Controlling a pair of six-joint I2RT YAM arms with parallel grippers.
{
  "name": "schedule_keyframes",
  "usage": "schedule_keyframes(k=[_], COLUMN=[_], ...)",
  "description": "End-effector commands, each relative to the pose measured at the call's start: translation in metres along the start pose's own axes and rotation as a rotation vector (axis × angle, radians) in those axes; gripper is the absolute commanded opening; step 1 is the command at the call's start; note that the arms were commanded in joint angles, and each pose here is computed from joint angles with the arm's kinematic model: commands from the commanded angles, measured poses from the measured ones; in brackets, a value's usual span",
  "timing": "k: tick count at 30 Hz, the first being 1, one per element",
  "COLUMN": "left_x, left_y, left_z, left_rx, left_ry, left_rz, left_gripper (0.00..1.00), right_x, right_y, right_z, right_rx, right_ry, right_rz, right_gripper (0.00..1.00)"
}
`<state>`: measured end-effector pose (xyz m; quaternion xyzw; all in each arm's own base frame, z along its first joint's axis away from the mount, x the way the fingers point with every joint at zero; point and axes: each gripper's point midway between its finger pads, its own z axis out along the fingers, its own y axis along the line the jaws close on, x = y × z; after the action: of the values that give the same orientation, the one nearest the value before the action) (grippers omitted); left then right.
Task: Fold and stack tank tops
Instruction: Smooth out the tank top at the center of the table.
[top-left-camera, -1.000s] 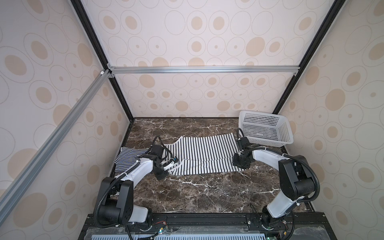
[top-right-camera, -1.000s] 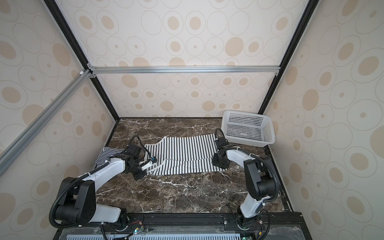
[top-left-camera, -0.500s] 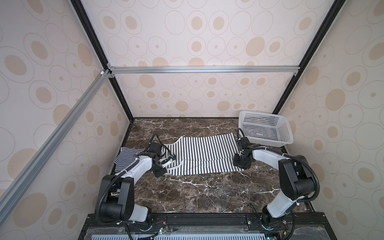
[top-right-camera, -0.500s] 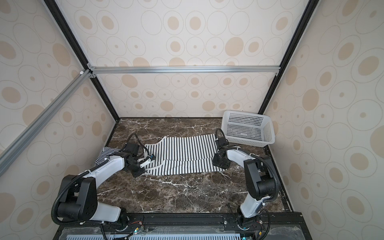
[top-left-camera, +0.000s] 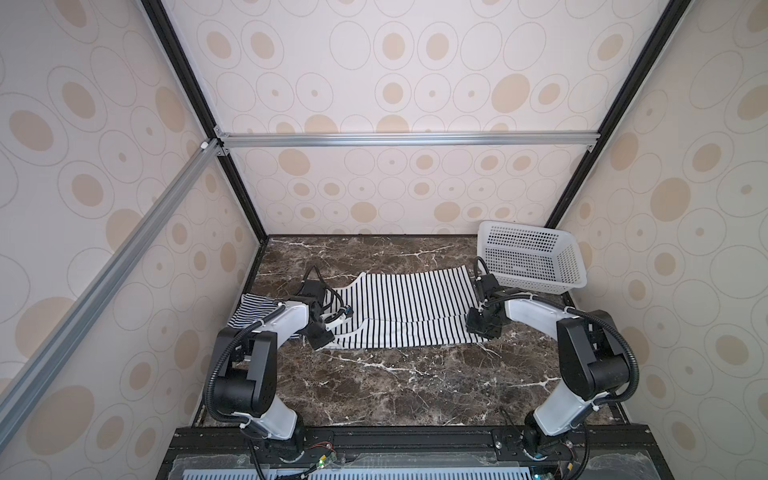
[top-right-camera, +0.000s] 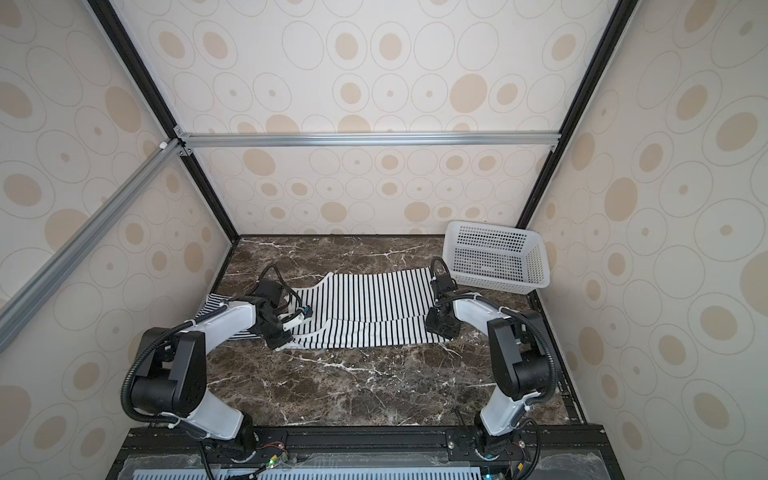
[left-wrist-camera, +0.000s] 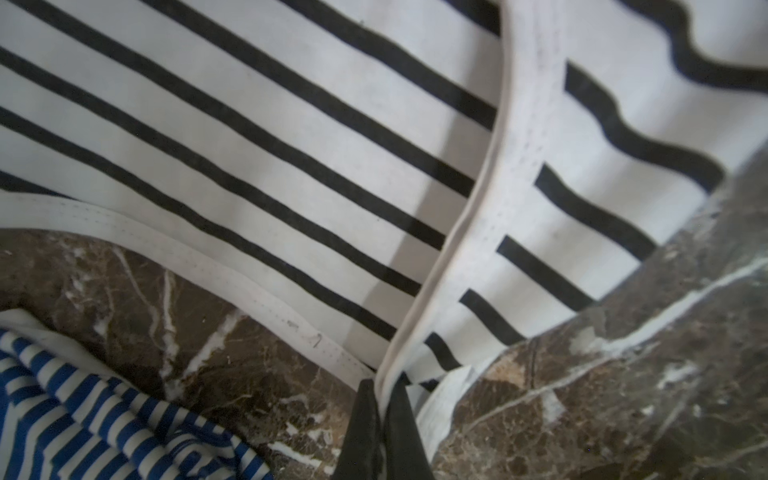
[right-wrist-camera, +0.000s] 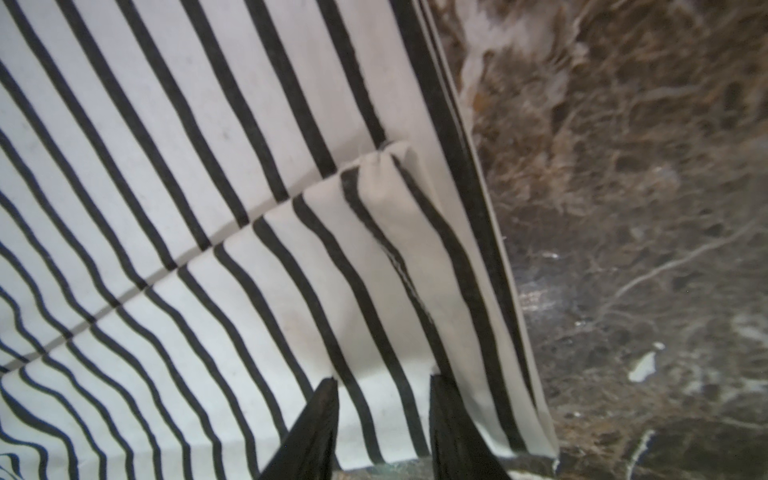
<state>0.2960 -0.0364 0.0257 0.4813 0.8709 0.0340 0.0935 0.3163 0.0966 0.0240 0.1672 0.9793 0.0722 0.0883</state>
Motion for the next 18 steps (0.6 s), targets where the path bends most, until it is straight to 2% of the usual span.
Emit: schedule_keyframes(k=[1,11,15,18], left_x=[0.002,0.009,0.016,0.02], left_y=[0.017,0.022,0.034,0.046], left_z=[0.0,0.005,-0.004,-0.013], left_rx=[-0.051,-0.083,-0.182,-0.266], left_ry=[0.024,0.064,0.079,0.091], left_rz=[0.019,-0.019,-0.039,-0.078], left_gripper=[0.13,0.33,0.42,0.44], right_x=[-0.003,-0.005,0.0,0.0], right_y=[0.004,0.026,0.034,0.039], right_z=[-0.008,-0.035,-0.048,-0.057], right_rx=[-0.019,-0.124,-0.148,-0.16], right_ry=[-0.006,-0.068,-0.094,-0.114], right_rz=[-0.005,-0.026,-0.048,-0.064], right_gripper=[0.39,0.41,0.42,0.42])
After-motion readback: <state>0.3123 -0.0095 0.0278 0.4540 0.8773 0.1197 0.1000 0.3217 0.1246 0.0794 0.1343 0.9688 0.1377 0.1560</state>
